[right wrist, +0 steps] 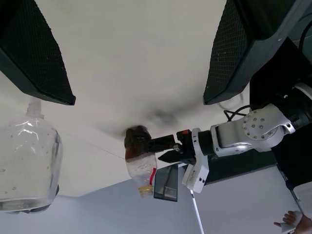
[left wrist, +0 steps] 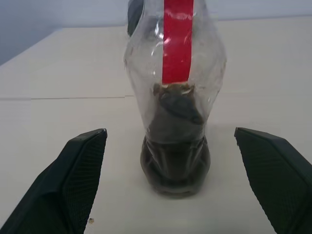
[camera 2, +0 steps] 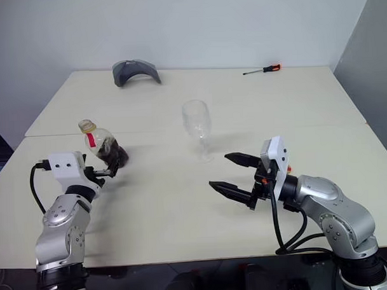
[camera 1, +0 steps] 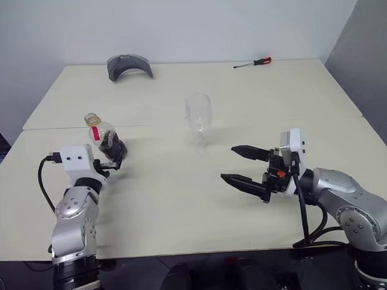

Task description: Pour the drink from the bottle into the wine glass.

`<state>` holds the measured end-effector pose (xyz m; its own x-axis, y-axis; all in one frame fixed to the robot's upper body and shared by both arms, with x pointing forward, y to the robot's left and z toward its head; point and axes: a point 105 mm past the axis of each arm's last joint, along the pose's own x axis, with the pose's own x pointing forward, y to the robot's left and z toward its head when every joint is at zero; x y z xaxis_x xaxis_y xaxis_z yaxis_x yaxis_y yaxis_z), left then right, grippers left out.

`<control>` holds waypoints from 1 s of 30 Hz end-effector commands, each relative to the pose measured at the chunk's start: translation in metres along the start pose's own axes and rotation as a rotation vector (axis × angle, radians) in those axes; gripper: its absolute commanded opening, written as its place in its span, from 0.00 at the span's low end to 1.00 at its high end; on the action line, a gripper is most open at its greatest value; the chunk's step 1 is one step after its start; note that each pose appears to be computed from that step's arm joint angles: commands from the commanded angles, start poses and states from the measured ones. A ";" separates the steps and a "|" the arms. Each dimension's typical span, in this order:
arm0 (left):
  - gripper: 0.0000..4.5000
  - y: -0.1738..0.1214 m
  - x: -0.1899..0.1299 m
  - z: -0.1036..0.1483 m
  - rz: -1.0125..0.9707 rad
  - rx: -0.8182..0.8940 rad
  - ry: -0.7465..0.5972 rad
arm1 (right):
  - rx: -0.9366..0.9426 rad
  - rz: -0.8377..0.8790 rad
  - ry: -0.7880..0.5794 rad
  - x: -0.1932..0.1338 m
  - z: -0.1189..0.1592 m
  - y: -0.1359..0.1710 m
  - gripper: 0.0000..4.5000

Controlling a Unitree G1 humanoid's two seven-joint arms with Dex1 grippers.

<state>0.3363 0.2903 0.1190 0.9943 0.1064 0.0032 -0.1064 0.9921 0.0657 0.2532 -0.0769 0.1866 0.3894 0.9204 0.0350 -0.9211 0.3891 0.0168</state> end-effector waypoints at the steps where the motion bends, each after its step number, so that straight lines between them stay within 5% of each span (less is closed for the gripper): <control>1: 1.00 0.002 0.011 0.016 -0.013 0.029 -0.064 | -0.045 0.013 -0.028 0.001 0.010 0.007 0.99; 21: 1.00 -0.008 0.060 0.023 -0.092 0.056 -0.135 | -0.030 -0.023 -0.055 0.006 0.011 0.007 0.99; 24: 0.88 -0.010 0.061 0.022 -0.102 0.048 -0.140 | -0.030 -0.028 -0.055 0.006 0.011 0.007 1.00; 30: 0.45 -0.011 0.062 0.022 -0.114 0.053 -0.147 | -0.032 -0.038 -0.058 0.006 0.012 0.006 1.00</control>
<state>0.3965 0.2851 0.1236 0.9967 -0.0116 0.0807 0.0026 0.9939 0.1105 0.2571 -0.0731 0.1858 0.4435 0.8950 0.0477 -0.8963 0.4425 0.0299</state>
